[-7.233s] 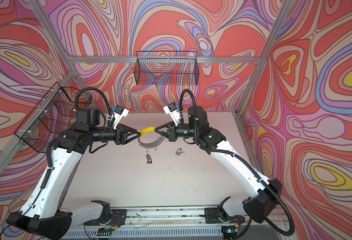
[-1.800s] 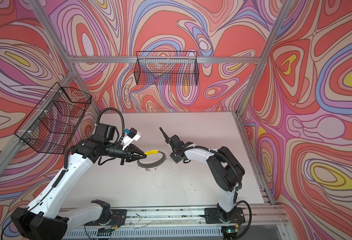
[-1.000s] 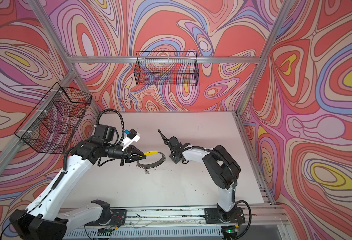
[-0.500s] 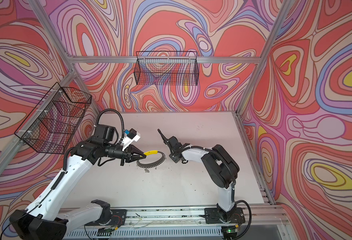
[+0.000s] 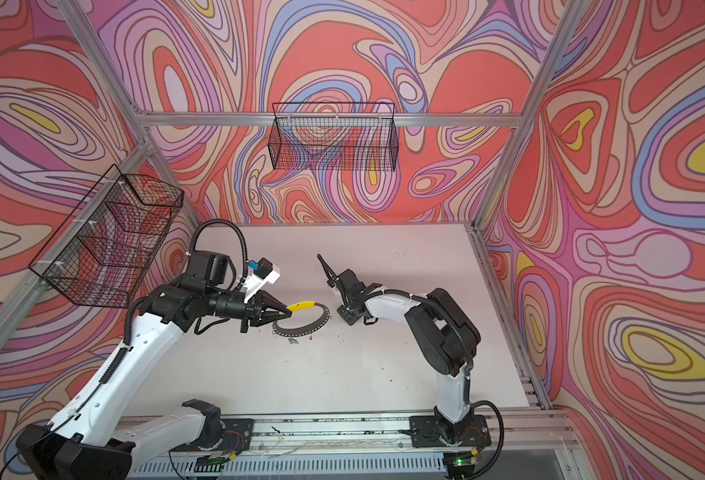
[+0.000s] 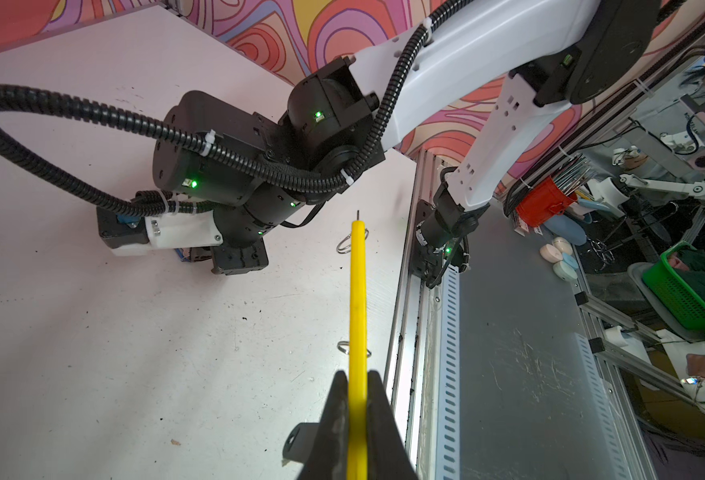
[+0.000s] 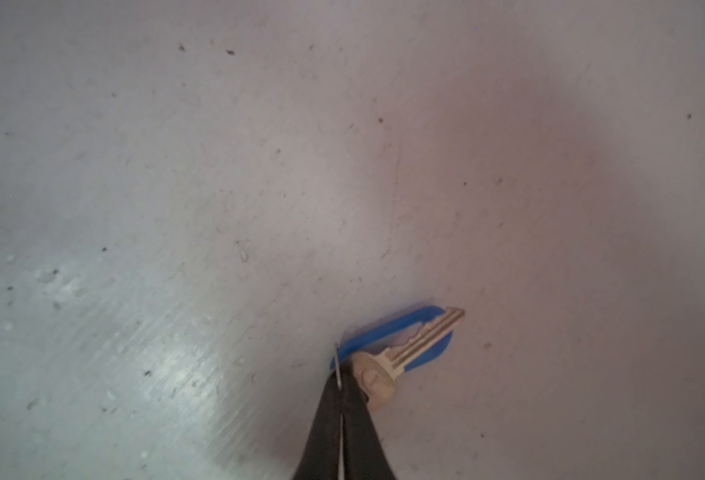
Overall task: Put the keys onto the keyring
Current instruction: 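Lift the blue-tag key with the right gripper toward the silver ring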
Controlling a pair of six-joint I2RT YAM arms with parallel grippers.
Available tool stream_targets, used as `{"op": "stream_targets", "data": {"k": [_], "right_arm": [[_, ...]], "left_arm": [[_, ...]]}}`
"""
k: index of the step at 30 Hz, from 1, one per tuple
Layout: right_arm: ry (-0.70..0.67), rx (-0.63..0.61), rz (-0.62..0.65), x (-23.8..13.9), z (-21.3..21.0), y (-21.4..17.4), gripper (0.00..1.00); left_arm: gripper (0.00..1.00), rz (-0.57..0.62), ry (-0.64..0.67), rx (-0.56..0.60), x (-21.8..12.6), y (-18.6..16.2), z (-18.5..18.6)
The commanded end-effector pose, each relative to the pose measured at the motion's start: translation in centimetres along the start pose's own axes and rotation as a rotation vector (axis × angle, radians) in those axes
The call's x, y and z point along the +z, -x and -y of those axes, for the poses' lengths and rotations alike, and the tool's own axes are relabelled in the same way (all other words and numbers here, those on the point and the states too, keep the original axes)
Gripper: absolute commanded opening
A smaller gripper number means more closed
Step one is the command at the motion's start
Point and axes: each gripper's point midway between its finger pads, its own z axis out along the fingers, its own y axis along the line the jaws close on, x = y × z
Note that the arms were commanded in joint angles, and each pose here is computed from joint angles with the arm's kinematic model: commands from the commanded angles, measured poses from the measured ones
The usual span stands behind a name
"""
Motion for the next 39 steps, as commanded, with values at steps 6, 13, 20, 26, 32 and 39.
{"op": "stream_targets", "data": {"k": [6, 13, 20, 26, 32, 39], "right_arm": [[0.091, 0.074, -0.046, -3.0, -0.6, -1.2, 0.0], [0.14, 0.11, -0.024, -3.6, -1.0, -1.1, 0.0], [0.163, 0.107, 0.081, -7.4, -1.0, 0.5, 0.0], [0.118, 0.122, 0.207, -13.0, 0.3, 2.1, 0.0], [-0.048, 0.134, 0.391, -20.3, 2.5, 4.0, 0.0], [-0.18, 0.101, 0.579, -26.9, 3.0, 7.0, 0.0]], "left_arm": [[0.0, 0.02, 0.002, 0.028, -0.2, 0.2, 0.5], [0.0, 0.023, 0.005, 0.023, -0.1, 0.3, 0.2], [0.0, 0.046, 0.074, -0.042, -0.6, 0.5, -0.9], [0.0, 0.07, 0.098, -0.125, -1.0, 1.5, -1.7], [0.0, 0.125, 0.063, -0.24, -1.3, 4.1, -1.5], [0.0, 0.197, 0.023, -0.259, -2.3, 6.6, 0.0]]}}
